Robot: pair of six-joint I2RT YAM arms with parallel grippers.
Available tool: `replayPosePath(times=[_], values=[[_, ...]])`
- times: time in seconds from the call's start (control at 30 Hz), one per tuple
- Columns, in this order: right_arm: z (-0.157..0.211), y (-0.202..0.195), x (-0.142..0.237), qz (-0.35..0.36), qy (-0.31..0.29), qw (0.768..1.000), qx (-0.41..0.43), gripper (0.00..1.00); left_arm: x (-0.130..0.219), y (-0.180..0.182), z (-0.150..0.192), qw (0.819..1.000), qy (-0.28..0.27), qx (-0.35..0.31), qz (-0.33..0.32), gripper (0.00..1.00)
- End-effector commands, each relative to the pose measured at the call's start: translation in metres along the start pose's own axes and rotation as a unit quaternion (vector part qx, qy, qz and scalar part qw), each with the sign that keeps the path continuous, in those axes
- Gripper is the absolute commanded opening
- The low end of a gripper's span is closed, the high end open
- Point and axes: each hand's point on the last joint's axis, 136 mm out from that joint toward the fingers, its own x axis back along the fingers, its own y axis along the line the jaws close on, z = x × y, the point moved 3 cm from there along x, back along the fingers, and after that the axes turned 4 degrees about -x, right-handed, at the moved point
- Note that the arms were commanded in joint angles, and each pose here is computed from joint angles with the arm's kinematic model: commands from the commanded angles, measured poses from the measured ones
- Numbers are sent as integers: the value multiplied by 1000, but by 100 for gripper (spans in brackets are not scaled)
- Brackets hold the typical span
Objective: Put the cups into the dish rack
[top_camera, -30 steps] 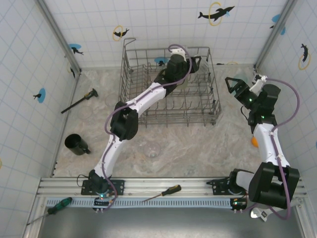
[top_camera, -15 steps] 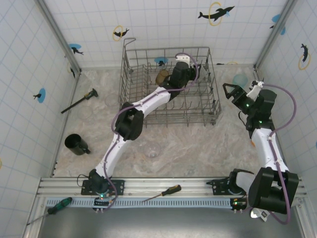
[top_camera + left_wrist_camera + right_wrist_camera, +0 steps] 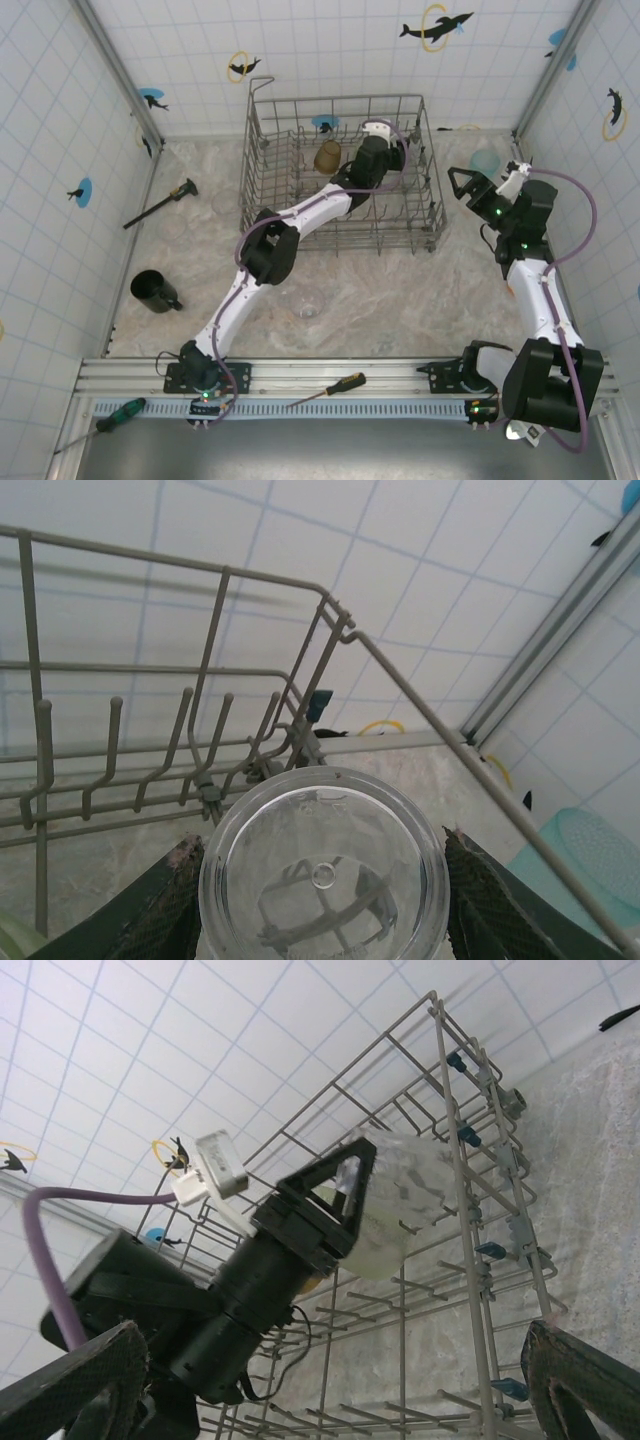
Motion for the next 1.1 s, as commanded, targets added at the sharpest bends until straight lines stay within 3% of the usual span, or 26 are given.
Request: replayPosePath(times=[0.0,0.2,0.23,0.37,0.73,0.83,1.07], values=[[4,3,3,-14,-5,1000,17,100,-2,-5,-11,1000,-28,-12,5,0],[5,2,2,-14,-3,1000,15,100,-3,-4,-8,1000,-23,-19,1,0],[5,2,2,-15,-4,1000,15,100,-3,-5,-6,1000,-23,-21,6,6],[6,1,2,-17,-3,1000,12,100,-2,-18,-2,999,-22,-37,27,50],[6,0,3,-14,1,1000,13,100,0,-26,-2,998,-48,-37,36,91],[6,0,3,-13,1,1000,13,100,1,-26,-6,998,-53,-32,33,97],[4,-2,4,-9,3,1000,10,100,22,-33,-33,996,-77,-1,48,97]])
